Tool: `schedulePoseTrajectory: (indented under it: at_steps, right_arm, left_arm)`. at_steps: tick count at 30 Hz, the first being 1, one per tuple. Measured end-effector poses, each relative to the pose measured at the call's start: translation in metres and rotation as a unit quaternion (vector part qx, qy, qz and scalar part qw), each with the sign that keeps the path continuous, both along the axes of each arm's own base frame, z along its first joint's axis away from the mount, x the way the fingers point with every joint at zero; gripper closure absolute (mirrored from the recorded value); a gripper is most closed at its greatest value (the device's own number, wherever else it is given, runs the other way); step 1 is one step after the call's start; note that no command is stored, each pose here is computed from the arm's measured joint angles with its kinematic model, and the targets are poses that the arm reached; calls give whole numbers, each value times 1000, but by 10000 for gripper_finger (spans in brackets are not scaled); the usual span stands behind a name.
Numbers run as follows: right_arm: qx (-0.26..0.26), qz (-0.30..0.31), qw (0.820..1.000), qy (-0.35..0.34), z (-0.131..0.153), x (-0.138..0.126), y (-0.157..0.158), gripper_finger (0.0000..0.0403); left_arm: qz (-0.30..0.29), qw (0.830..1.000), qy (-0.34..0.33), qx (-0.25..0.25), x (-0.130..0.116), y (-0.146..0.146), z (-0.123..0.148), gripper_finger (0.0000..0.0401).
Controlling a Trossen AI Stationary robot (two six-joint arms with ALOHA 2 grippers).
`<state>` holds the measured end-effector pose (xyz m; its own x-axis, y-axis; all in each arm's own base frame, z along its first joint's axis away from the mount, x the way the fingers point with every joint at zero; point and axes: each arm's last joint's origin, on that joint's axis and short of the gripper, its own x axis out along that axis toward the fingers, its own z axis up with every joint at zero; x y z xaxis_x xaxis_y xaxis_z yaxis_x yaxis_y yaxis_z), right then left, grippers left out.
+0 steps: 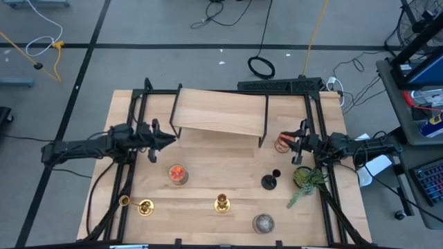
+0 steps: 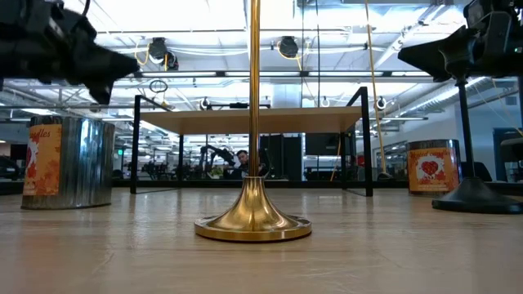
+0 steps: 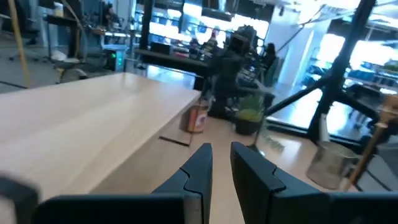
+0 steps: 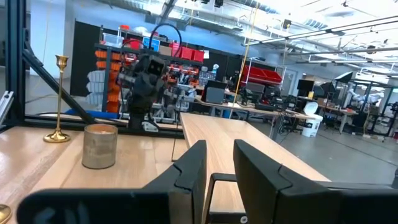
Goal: Pick & Place candle stick holders
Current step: Put the left orange scented candle on the shelf
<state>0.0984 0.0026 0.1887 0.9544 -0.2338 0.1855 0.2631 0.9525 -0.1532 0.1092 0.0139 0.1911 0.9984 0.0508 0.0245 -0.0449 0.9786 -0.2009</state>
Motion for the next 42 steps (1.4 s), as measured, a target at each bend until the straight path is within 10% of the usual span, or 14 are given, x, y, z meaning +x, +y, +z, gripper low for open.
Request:
schedulePoseTrajectory:
  at_steps: [14, 20, 29, 42]
  right_arm:
    - [3, 1, 1000, -1, 0, 0, 0, 328]
    - [3, 1, 1000, -1, 0, 0, 0, 328]
    - [17, 4, 1000, -4, 0, 0, 0, 328]
    - [23, 6, 1000, 11, -3, 1, 0, 328]
  left_arm:
    - [-47, 949, 311, 26, 34, -29, 78, 341]
    - [-151, 910, 380, 67, 56, -60, 60, 341]
    - [-157, 887, 434, 3, 62, -86, 44, 315]
    - [-172, 858, 481, 57, 69, -105, 23, 243]
